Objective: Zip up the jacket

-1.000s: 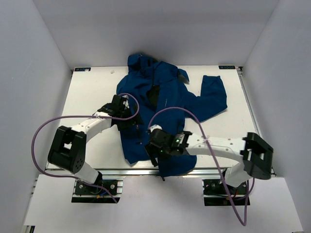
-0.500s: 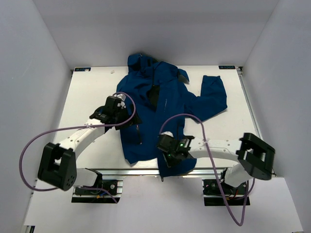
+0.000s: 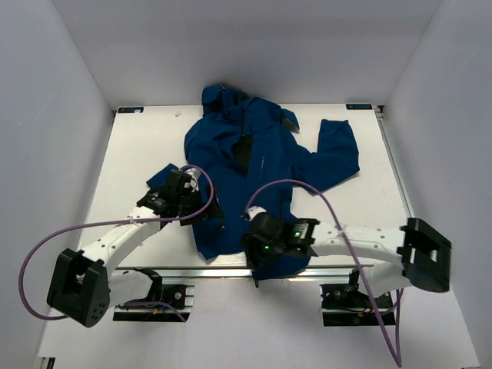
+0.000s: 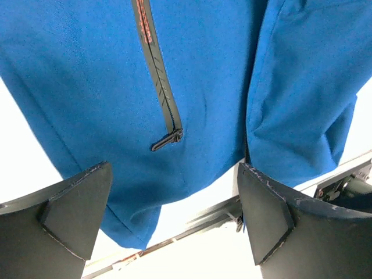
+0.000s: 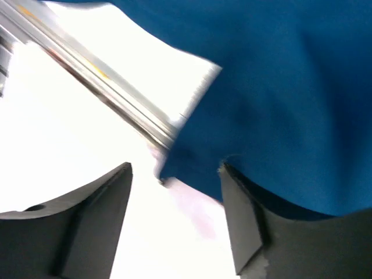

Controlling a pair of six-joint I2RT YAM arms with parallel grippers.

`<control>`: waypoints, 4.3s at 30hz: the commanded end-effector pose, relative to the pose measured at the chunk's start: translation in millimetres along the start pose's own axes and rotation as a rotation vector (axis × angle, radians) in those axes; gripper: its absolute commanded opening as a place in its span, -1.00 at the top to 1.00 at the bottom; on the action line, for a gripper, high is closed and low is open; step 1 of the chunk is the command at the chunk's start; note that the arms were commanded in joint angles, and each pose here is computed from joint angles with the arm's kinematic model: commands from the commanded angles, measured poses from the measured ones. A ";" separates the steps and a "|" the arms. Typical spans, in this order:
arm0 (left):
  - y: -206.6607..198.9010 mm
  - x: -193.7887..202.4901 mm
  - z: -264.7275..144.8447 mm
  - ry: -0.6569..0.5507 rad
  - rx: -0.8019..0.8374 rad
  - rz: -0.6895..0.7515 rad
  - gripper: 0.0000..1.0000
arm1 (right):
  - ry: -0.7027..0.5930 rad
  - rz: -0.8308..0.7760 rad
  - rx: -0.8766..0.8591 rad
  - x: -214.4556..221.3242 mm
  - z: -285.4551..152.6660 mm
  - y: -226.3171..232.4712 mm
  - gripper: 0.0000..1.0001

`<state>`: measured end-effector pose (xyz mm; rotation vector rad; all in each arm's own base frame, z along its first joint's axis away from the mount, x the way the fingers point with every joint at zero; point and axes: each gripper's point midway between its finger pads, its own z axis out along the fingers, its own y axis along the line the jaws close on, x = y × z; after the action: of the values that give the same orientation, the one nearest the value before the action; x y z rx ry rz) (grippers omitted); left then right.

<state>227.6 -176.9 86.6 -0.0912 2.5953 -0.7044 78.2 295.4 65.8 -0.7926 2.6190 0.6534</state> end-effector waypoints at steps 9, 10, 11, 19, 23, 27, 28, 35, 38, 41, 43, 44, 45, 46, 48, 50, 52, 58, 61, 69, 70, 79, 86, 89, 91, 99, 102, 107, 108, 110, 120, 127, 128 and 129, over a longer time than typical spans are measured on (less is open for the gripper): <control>-6.3 -22.6 -35.1 -0.164 -0.008 -0.017 -0.96 | 0.084 0.003 0.363 8.1 21.3 -23.4 0.17; -6.6 -23.0 -34.8 -0.163 -0.007 -0.013 -0.96 | 0.094 0.007 0.374 14.8 21.8 -29.0 0.32; -7.7 -23.6 -34.7 -0.164 -0.002 -0.013 -0.96 | 0.096 0.009 0.378 17.4 21.3 -31.6 0.46; -37.7 -13.7 -29.0 -0.106 0.187 0.093 -0.96 | -0.024 0.007 0.159 6.7 5.6 -15.5 1.00; -59.8 5.3 -23.1 -0.045 0.301 0.169 -0.96 | -0.188 0.088 -0.031 -29.7 -18.2 -12.5 1.00; -90.4 28.9 -19.4 0.039 0.462 0.235 -0.96 | -0.286 0.095 -0.207 -40.8 -36.9 -6.8 1.00; -98.1 31.0 -16.1 0.045 0.490 0.247 -0.96 | -0.299 0.094 -0.226 -42.9 -40.4 -4.5 1.00; -128.0 63.6 3.6 0.194 0.570 0.283 -0.96 | -0.292 0.064 -0.302 -47.0 -36.9 6.6 1.00; -124.3 72.0 13.5 0.247 0.563 0.242 -0.86 | -0.302 0.075 -0.307 -50.0 -31.8 6.0 1.00; -113.3 79.8 21.2 0.274 0.510 0.209 -0.71 | -0.287 0.089 -0.266 -52.5 -25.4 -0.2 1.00; -108.4 83.3 25.5 0.279 0.492 0.188 -0.69 | -0.275 0.064 -0.282 -52.9 -22.8 3.5 1.00; -109.4 84.2 25.3 0.283 0.501 0.185 -0.68 | -0.271 0.054 -0.293 -54.5 -23.0 7.0 1.00; -111.1 84.8 27.6 0.287 0.513 0.172 -0.66 | -0.245 0.048 -0.300 -51.5 -18.9 8.5 1.00; -113.4 84.6 28.2 0.289 0.522 0.168 -0.61 | -0.227 0.048 -0.287 -49.5 -15.9 6.6 1.00; -116.8 82.8 32.3 0.289 0.530 0.162 -0.45 | -0.199 0.051 -0.265 -47.1 -10.4 3.6 1.00; -114.9 84.9 35.8 0.303 0.517 0.154 -0.29 | -0.196 0.056 -0.257 -47.4 -8.7 2.5 1.00; -108.9 90.0 40.7 0.326 0.491 0.143 -0.14 | -0.213 0.058 -0.244 -50.0 -10.2 0.3 1.00; -101.1 93.0 41.4 0.331 0.453 0.133 0.31 | -0.223 0.087 -0.209 -50.0 -10.0 -6.2 1.00; -104.9 88.8 39.6 0.309 0.467 0.141 0.79 | -0.207 0.090 -0.207 -48.4 -6.8 -6.2 1.00; -127.3 72.9 32.4 0.232 0.579 0.191 1.00 | -0.130 0.061 -0.258 -35.2 -1.4 1.7 0.55; -129.0 72.1 31.4 0.230 0.583 0.199 1.00 | -0.121 0.066 -0.250 -33.5 0.5 -0.2 0.33; -89.0 89.8 35.4 0.232 0.440 0.195 1.00 | 0.001 0.073 -0.140 -23.9 26.4 -6.4 -0.08; -81.7 95.8 34.0 0.221 0.437 0.174 1.00 | 0.083 0.091 0.133 -12.8 49.1 -32.2 -0.16; -75.5 97.5 37.4 0.224 0.403 0.147 1.00 | 0.110 0.061 0.154 -8.5 55.0 -29.8 -0.17; -72.6 98.6 38.7 0.228 0.388 0.136 1.00 | 0.145 0.035 0.187 0.9 57.4 -29.1 -0.20; -63.2 97.8 36.9 0.199 0.340 0.106 0.93 | 0.240 0.008 0.408 25.7 60.0 -50.3 -0.09; -51.8 98.4 35.3 0.198 0.275 0.095 -0.01 | 0.279 -0.003 0.450 42.0 57.2 -61.8 -0.14; -53.1 84.0 34.3 0.138 0.248 0.111 0.00 | 0.300 -0.013 0.424 52.6 59.2 -62.4 -0.07; -51.8 79.9 35.6 0.125 0.229 0.112 0.01 | 0.300 -0.013 0.422 52.1 60.2 -62.2 0.00; -55.9 71.5 36.3 0.106 0.219 0.113 0.02 | 0.312 -0.014 0.408 55.1 61.5 -61.1 0.03; -79.3 39.3 24.9 0.018 0.246 0.134 -0.13 | 0.164 0.079 0.247 27.4 49.5 -72.3 1.00; -88.2 34.0 6.7 0.006 0.273 0.191 -0.41 | -0.251 0.101 -0.056 -60.2 -16.5 -50.6 1.00; -89.3 33.7 4.5 0.005 0.278 0.195 -0.47 | -0.318 0.089 -0.053 -71.1 -32.4 -51.3 1.00; -93.7 33.5 1.9 0.006 0.301 0.205 -0.72 | -0.336 0.088 -0.046 -75.6 -40.9 -54.8 1.00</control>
<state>190.9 -259.0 90.0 0.2069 2.5028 -0.9563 144.4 252.5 65.2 -0.5072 2.5540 0.6723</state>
